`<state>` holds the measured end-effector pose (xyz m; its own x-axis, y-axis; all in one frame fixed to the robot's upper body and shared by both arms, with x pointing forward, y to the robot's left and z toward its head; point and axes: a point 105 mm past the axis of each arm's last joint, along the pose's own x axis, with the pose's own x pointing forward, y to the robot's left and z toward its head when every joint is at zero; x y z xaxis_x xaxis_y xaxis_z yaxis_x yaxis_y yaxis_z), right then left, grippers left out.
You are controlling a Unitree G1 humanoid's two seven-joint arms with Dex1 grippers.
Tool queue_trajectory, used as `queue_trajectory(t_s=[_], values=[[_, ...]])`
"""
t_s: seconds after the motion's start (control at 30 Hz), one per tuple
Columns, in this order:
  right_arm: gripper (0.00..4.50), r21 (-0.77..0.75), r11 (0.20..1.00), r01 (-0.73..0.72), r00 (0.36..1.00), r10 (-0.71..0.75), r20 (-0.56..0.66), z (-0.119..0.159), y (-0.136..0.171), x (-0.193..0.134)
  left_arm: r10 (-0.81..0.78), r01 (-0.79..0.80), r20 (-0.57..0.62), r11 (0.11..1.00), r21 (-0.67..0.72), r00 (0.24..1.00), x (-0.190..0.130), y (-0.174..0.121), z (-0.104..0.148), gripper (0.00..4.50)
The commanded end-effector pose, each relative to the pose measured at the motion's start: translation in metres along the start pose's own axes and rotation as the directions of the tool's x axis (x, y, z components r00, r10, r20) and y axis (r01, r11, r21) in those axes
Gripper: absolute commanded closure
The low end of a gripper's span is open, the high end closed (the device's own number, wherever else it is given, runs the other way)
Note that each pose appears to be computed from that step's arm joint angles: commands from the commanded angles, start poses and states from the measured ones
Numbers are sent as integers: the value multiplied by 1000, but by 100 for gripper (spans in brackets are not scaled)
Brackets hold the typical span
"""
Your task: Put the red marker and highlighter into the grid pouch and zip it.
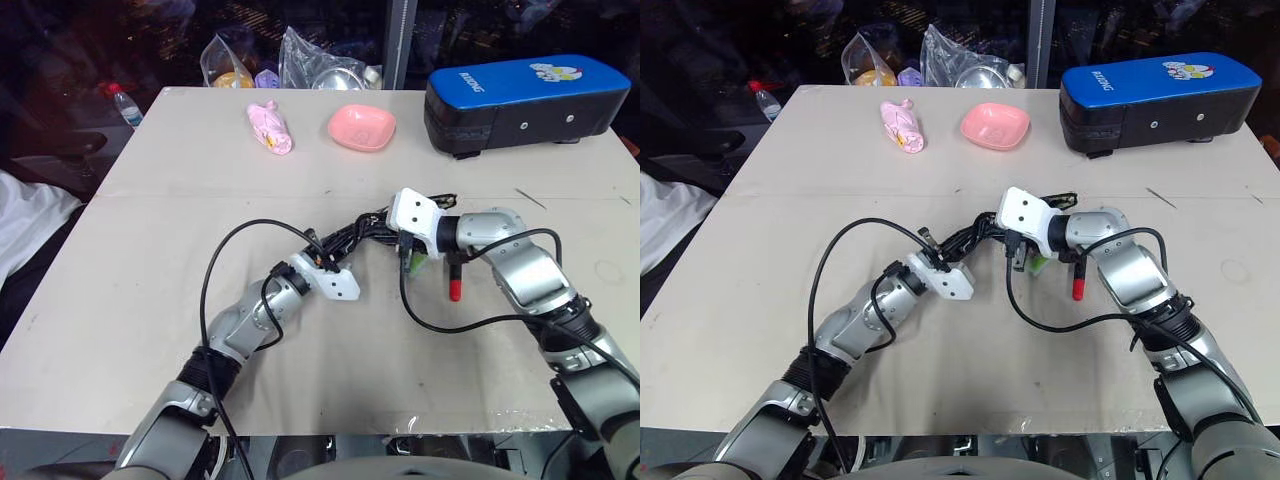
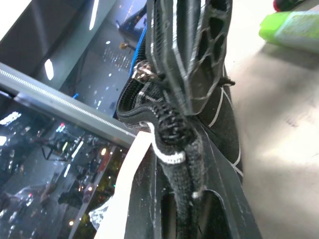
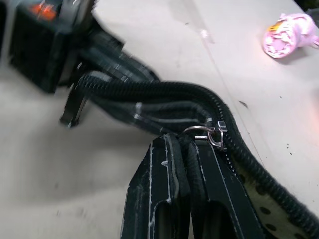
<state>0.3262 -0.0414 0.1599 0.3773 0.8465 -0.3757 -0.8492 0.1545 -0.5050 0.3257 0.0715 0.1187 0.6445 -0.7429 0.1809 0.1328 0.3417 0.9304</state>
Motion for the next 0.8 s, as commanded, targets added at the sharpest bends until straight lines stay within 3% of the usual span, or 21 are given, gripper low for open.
queue_trajectory(t_s=[0.03, 0.2, 0.33, 0.5, 0.7, 0.8], values=[[447, -138, 989, -48, 997, 56, 50, 22, 10, 4, 19, -21, 71, 999, 26, 997, 9, 8, 13, 450], [447, -151, 988, 44, 999, -39, 38, 18, -4, 3, 38, -38, 59, 999, 7, 998, 10, 9, 11, 450], [335, -85, 993, 82, 995, -78, 57, 19, -12, -10, 58, -57, 34, 998, -10, 998, 9, 10, 8, 450], [92, 16, 996, 86, 993, -87, 80, 19, -15, -39, 83, -83, 1, 996, -17, 997, 6, 16, 1, 450], [92, 149, 981, 125, 988, -137, 70, 17, -26, -68, 88, -88, -1, 996, -18, 996, 6, 19, 0, 450], [160, 227, 947, 227, 970, -242, 38, 7, -43, -72, 89, -89, 2, 996, -21, 996, 7, 19, 1, 450]])
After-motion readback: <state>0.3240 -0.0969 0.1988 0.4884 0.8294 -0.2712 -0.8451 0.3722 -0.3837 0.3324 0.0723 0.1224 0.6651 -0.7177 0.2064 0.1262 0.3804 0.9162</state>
